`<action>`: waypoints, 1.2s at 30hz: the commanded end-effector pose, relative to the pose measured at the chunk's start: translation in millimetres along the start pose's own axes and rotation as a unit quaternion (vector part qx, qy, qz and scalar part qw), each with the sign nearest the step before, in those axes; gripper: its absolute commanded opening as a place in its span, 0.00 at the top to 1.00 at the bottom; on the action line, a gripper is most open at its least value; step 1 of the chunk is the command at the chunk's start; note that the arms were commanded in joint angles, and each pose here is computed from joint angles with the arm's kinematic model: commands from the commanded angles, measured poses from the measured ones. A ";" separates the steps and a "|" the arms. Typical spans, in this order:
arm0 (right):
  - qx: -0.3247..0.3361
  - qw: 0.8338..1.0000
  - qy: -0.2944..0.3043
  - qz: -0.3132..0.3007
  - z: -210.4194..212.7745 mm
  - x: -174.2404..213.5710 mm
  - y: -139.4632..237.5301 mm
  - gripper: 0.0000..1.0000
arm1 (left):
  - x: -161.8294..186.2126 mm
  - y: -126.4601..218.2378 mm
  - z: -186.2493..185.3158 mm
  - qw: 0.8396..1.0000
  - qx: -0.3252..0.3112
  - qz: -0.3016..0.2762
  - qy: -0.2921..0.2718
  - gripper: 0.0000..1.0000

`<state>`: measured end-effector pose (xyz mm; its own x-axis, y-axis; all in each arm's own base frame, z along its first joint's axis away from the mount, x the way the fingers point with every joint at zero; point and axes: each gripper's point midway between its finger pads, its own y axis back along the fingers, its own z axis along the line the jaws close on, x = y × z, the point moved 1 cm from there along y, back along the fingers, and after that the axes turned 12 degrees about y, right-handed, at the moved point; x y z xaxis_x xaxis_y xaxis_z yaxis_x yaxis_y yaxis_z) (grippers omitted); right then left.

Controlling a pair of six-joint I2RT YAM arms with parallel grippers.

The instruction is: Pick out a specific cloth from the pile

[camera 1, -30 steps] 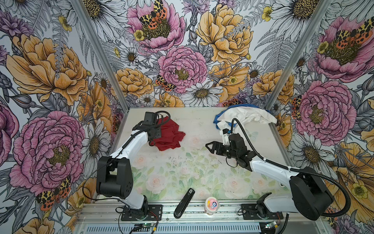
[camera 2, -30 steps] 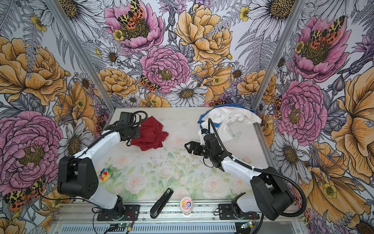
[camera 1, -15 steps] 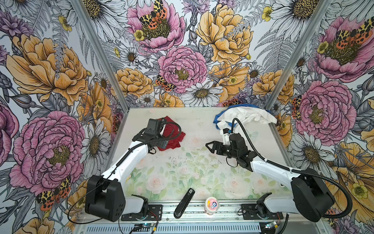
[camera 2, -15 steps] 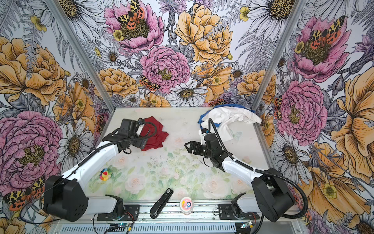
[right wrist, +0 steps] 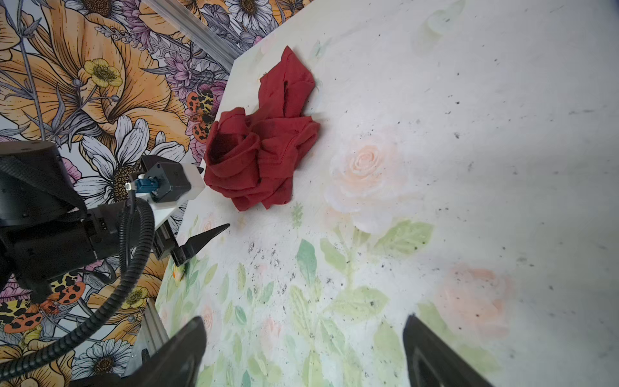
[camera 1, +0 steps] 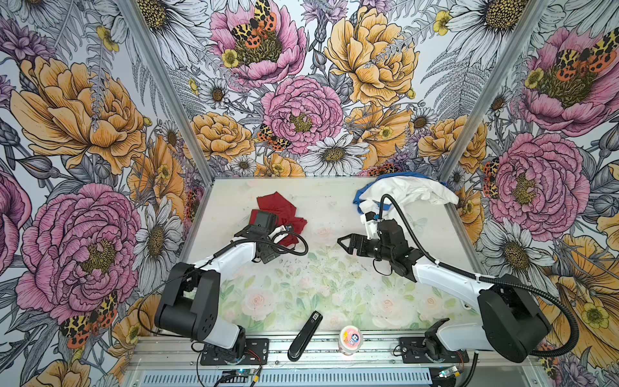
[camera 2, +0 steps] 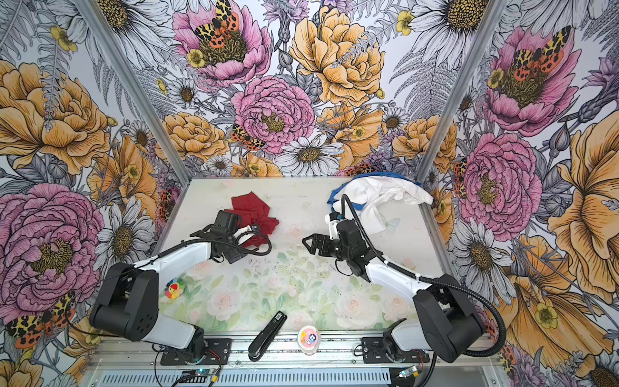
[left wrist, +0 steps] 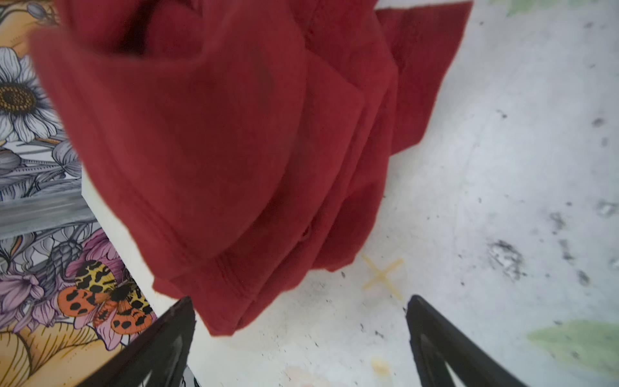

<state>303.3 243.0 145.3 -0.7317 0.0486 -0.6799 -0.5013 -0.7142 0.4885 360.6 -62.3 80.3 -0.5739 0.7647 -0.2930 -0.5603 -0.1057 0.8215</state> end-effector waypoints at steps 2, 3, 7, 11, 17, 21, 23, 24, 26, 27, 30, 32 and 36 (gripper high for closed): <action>-0.019 0.999 0.033 -0.030 20.2 -25.1 8.5 0.01 | -18.3 -14.9 10.8 0.999 -0.017 -0.018 -0.025 0.01; -0.020 0.999 0.036 -0.031 21.8 -26.9 9.9 0.01 | -18.4 -18.0 11.7 0.999 -0.017 -0.015 -0.025 0.01; -0.028 0.998 0.050 -0.039 29.8 -34.7 15.6 0.01 | -18.9 -32.0 7.8 1.000 0.003 -0.009 -0.021 0.01; -0.028 0.997 0.058 -0.040 32.6 -36.9 18.8 0.01 | -23.9 -44.4 0.6 1.000 0.018 -0.009 -0.021 0.06; -0.017 0.998 0.050 -0.042 27.1 -31.6 21.4 0.01 | -34.7 -67.5 -13.6 0.998 0.064 -0.013 -0.009 0.42; -0.009 0.998 0.044 -0.043 23.5 -27.2 25.3 0.01 | -37.8 -75.4 -13.8 0.996 0.092 -0.002 0.018 0.69; -0.004 0.998 0.044 -0.046 22.3 -26.3 28.5 0.01 | -41.3 -74.2 -11.0 0.993 0.111 -0.008 0.046 0.83; -0.003 0.998 0.044 -0.046 21.7 -25.4 30.1 0.01 | -44.0 -72.7 -7.0 0.992 0.114 -0.012 0.062 0.90; 0.001 0.998 0.044 -0.047 20.9 -24.0 32.9 0.01 | -49.0 -67.5 2.1 0.988 0.121 -0.015 0.095 1.00; 0.003 0.998 0.045 -0.047 20.5 -23.0 33.9 0.01 | -51.1 -64.0 6.7 0.986 0.122 -0.014 0.110 1.00; 0.007 0.998 0.042 -0.047 18.2 -20.9 35.3 0.01 | -54.9 -57.1 23.7 0.980 0.114 0.014 0.164 1.00; 0.008 0.998 0.040 -0.046 17.1 -19.5 35.3 0.01 | -58.4 -52.3 41.0 0.967 0.110 0.024 0.230 1.00; 0.005 0.998 0.041 -0.048 19.5 -20.3 37.1 0.01 | -51.6 -38.3 79.7 0.917 0.105 0.056 0.380 1.00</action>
<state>293.4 230.6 183.0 -0.6535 0.0523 -0.7551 -0.5591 -0.7058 0.4350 462.3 -70.4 87.1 -0.8330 0.3609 -0.4193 -0.4394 0.0288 0.8978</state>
